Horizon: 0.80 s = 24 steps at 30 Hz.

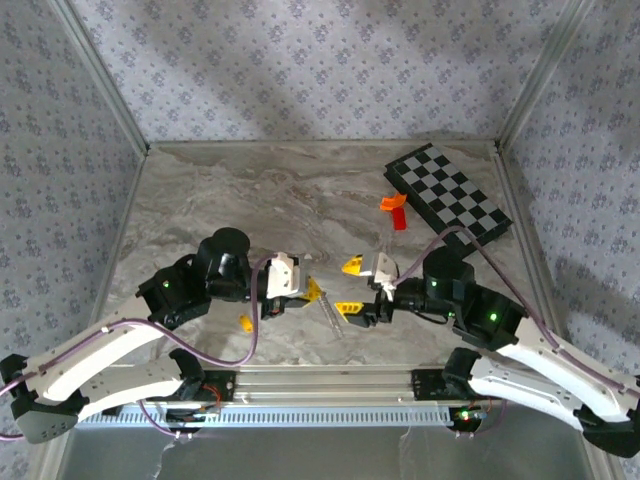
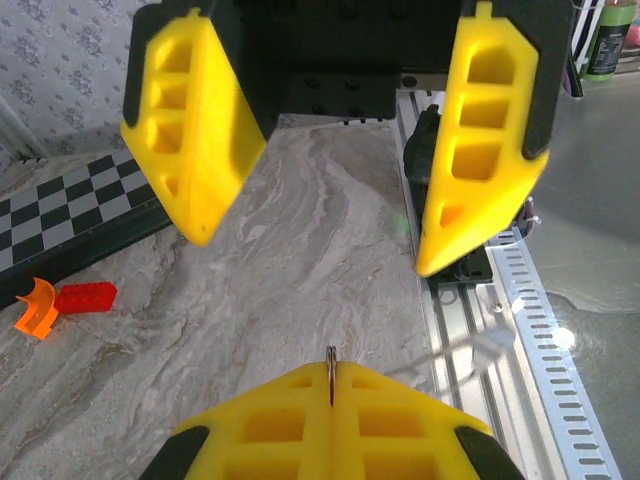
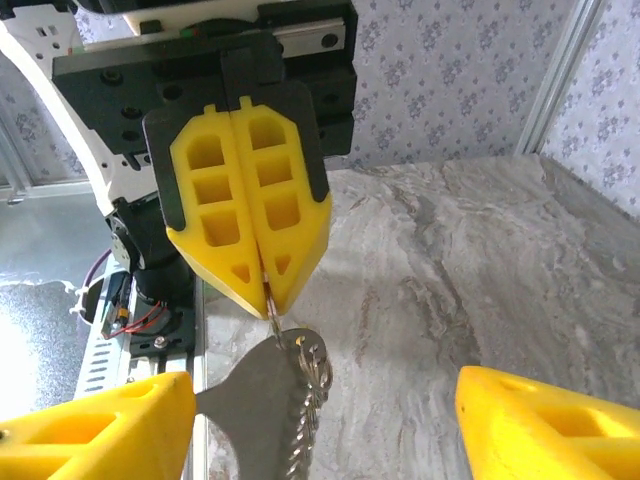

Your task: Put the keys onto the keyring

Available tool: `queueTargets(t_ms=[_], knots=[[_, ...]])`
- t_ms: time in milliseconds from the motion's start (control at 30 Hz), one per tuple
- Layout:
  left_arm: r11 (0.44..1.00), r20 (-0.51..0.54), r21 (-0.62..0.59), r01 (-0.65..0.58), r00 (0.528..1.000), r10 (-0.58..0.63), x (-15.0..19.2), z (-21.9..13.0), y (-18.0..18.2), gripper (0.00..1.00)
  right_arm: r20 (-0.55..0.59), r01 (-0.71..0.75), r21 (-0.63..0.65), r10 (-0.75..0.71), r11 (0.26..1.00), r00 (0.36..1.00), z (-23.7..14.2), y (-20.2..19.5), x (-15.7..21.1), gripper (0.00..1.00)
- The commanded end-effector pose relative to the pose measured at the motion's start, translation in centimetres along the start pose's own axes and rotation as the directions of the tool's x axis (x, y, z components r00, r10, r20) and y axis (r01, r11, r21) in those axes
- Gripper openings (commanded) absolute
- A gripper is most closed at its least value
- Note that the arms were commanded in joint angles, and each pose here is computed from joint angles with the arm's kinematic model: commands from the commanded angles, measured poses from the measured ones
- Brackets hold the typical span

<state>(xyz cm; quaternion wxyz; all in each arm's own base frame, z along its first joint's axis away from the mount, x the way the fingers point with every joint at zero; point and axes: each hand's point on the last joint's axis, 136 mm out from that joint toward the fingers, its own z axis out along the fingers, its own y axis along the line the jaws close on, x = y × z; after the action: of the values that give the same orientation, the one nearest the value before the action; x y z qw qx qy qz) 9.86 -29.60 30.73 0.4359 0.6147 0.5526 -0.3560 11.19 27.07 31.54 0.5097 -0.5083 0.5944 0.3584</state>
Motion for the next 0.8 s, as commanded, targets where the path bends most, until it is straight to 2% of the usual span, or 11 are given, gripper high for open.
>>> queueTargets(t_ms=[0,233,567,767], knots=[[0.999,0.039,-0.007,-0.052,0.998,0.052,-2.0,-0.5,0.1,0.0,0.021,0.08,0.038,-0.081,0.996,0.996,0.2,-0.3,-0.8,0.63],[0.998,0.041,-0.013,-0.06,0.997,0.06,-1.9,-0.2,0.1,0.0,0.014,0.096,0.018,-0.097,0.995,0.995,1.0,0.3,-0.6,0.49],[0.997,0.049,-0.016,-0.069,0.996,0.07,-2.0,0.1,0.1,0.0,-0.001,0.106,0.007,-0.106,0.994,0.994,1.6,0.7,-0.4,0.36],[0.997,0.047,-0.016,-0.072,0.996,0.072,-2.0,0.2,0.2,0.0,-0.025,0.106,0.006,-0.106,0.994,0.994,2.0,0.7,0.1,0.23]])
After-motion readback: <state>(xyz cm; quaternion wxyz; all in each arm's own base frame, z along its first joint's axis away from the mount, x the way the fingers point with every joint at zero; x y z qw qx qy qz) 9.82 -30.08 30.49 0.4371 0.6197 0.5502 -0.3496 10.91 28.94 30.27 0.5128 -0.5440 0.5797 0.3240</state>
